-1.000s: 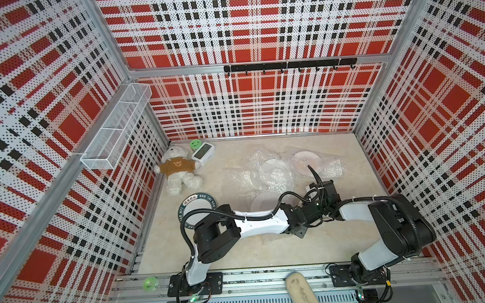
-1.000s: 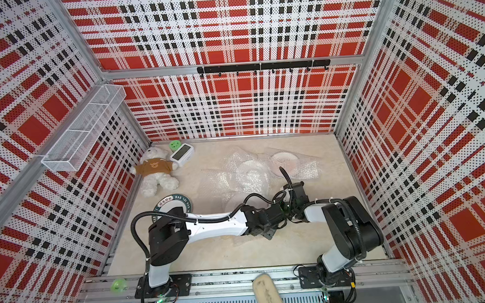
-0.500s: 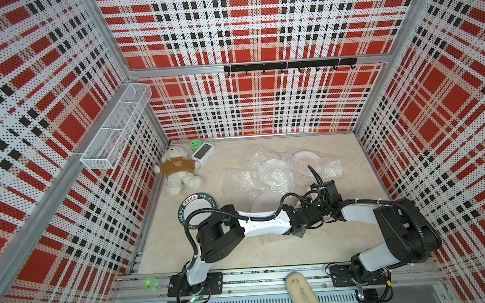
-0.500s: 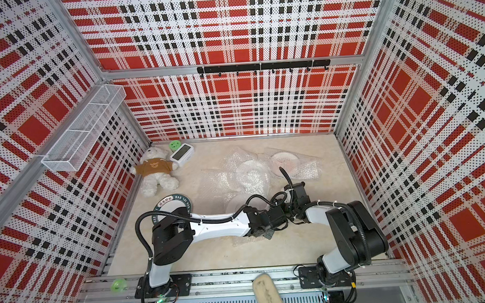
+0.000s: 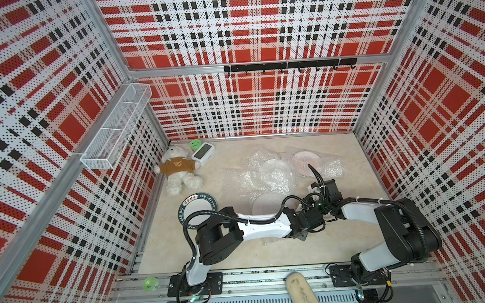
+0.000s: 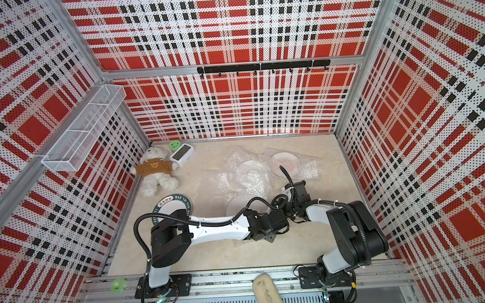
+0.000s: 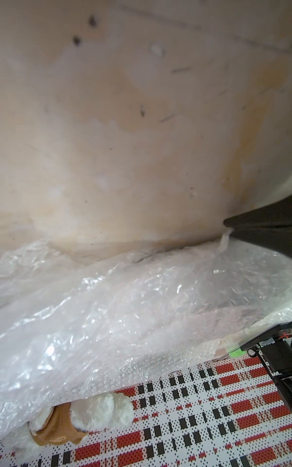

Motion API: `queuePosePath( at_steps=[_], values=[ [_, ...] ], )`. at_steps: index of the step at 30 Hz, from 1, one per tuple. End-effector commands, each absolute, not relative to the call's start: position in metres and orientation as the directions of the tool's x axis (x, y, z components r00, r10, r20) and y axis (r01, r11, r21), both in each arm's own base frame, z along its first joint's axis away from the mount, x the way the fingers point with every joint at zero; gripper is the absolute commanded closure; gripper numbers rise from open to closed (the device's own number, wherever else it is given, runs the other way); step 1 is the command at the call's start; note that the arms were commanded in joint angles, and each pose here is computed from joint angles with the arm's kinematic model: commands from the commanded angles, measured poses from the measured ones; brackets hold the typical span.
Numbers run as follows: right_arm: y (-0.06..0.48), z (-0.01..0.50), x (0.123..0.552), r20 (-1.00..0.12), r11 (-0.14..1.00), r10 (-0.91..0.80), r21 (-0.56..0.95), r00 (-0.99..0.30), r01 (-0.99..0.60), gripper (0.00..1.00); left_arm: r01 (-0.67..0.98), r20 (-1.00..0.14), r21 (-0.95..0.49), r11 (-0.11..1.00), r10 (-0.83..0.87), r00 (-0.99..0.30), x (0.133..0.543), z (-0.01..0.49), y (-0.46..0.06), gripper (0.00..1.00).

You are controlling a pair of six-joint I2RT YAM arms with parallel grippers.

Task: Unpack dinner plates from bubble wrap
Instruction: Unwrap the bubble wrap.

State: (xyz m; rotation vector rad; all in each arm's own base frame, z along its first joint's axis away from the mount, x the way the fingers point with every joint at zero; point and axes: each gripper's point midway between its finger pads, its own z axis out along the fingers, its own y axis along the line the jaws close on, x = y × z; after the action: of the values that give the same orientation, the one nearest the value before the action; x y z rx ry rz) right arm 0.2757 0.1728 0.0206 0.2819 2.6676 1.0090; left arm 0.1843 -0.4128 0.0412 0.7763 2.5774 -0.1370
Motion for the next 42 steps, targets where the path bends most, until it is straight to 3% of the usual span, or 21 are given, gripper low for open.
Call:
queuePosePath(
  at_steps=[1,10,18,20,26,30,42],
  values=[
    [0.179,0.035,0.293,-0.241,0.725,0.267,0.688,-0.933,0.030,1.00,0.599,-0.427,-0.005,0.801,0.540,-0.725,0.166,0.035,-0.427,0.47],
    [0.180,0.035,0.296,-0.228,0.709,0.269,0.705,-0.936,0.032,1.00,0.623,-0.448,0.019,0.782,0.564,-0.694,0.159,0.037,-0.431,0.46],
    [0.177,0.038,0.293,-0.234,0.718,0.263,0.695,-0.936,0.028,1.00,0.581,-0.427,0.081,0.810,0.555,-0.714,0.169,0.023,-0.424,0.51],
    [0.177,0.038,0.292,-0.236,0.720,0.261,0.694,-0.936,0.026,1.00,0.568,-0.429,0.097,0.818,0.549,-0.717,0.173,0.022,-0.420,0.54],
    [0.176,0.033,0.290,-0.229,0.724,0.262,0.688,-0.938,0.034,1.00,0.536,-0.456,0.118,0.836,0.525,-0.718,0.179,0.034,-0.411,0.77],
    [0.175,0.031,0.293,-0.234,0.732,0.260,0.681,-0.937,0.033,1.00,0.519,-0.483,0.104,0.848,0.500,-0.719,0.178,0.052,-0.403,1.00],
    [0.170,0.022,0.300,-0.253,0.752,0.284,0.657,-0.925,0.051,1.00,0.382,-0.495,0.076,0.921,0.367,-0.788,0.188,0.070,-0.341,1.00]
  ],
)
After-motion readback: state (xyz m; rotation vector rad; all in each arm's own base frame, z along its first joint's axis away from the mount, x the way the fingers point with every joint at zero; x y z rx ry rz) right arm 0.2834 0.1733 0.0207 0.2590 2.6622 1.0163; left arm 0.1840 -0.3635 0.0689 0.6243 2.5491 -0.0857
